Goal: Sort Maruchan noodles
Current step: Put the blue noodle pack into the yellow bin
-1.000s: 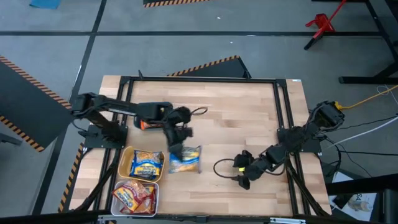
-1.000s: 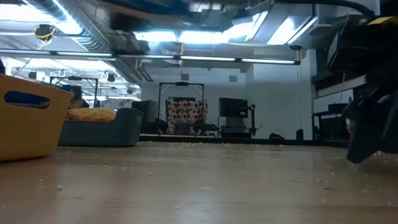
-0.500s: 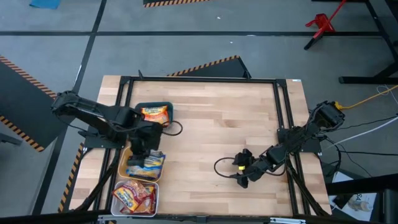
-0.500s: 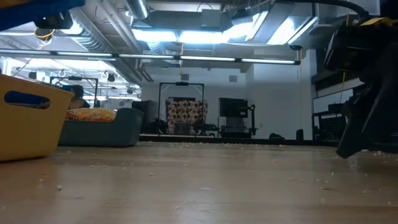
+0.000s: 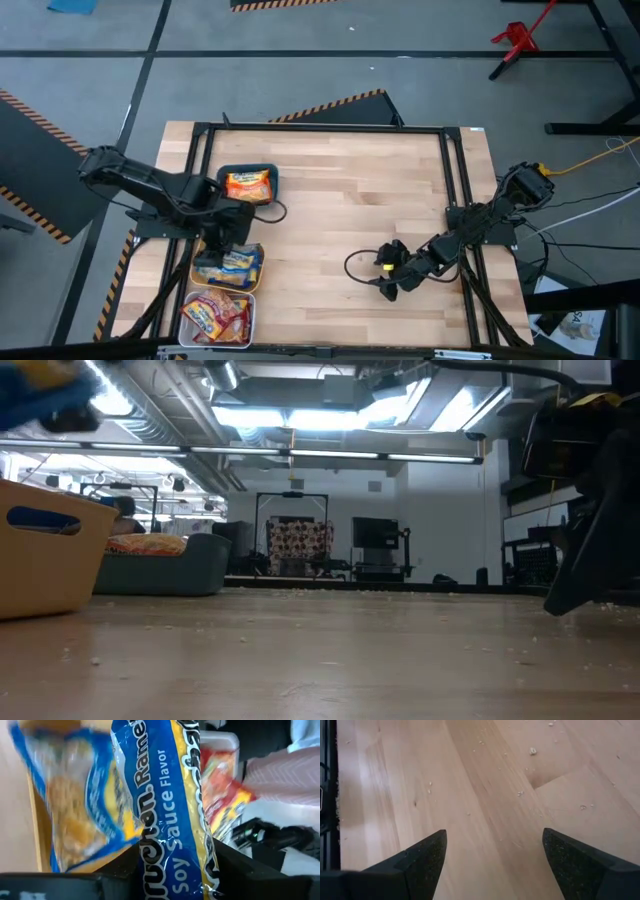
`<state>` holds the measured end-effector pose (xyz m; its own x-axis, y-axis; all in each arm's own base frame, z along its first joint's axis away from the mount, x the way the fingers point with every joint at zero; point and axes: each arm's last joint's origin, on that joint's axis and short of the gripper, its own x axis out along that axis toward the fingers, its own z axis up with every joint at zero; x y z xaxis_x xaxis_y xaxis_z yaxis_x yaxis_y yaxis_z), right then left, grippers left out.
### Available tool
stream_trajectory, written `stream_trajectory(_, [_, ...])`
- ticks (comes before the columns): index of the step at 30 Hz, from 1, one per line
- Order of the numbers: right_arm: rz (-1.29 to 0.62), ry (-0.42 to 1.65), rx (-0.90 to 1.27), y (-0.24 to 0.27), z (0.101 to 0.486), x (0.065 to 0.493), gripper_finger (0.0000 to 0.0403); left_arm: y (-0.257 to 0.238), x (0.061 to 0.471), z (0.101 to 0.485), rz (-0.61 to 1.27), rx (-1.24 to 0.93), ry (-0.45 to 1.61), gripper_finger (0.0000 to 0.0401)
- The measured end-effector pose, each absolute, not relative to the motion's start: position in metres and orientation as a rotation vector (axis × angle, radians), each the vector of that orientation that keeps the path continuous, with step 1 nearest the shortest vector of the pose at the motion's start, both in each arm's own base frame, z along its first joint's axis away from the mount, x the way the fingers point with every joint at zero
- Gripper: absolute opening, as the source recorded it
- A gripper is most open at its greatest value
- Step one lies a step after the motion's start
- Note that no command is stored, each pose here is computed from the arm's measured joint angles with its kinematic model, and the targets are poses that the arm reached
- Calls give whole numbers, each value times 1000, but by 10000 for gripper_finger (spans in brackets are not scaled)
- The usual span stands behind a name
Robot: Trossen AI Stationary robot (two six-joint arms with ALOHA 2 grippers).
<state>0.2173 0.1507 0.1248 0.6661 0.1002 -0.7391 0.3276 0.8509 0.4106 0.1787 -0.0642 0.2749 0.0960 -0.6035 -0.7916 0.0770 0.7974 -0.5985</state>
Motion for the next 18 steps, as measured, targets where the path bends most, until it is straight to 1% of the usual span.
stream_trajectory(2, [-139,842,562,151,125,217,317,-61,169,264,-510,-491,1418,156])
stream_trajectory(4, [-141,843,563,151,125,217,317,-56,161,258,-489,-526,1398,156])
stream_trajectory(7, [-142,841,562,151,125,217,317,-52,154,254,-468,-580,1326,156])
stream_trajectory(11, [-161,823,554,150,125,218,317,-51,154,255,-486,-610,1196,156])
stream_trajectory(18, [-178,807,547,149,125,218,317,-52,152,242,-527,-620,1206,156])
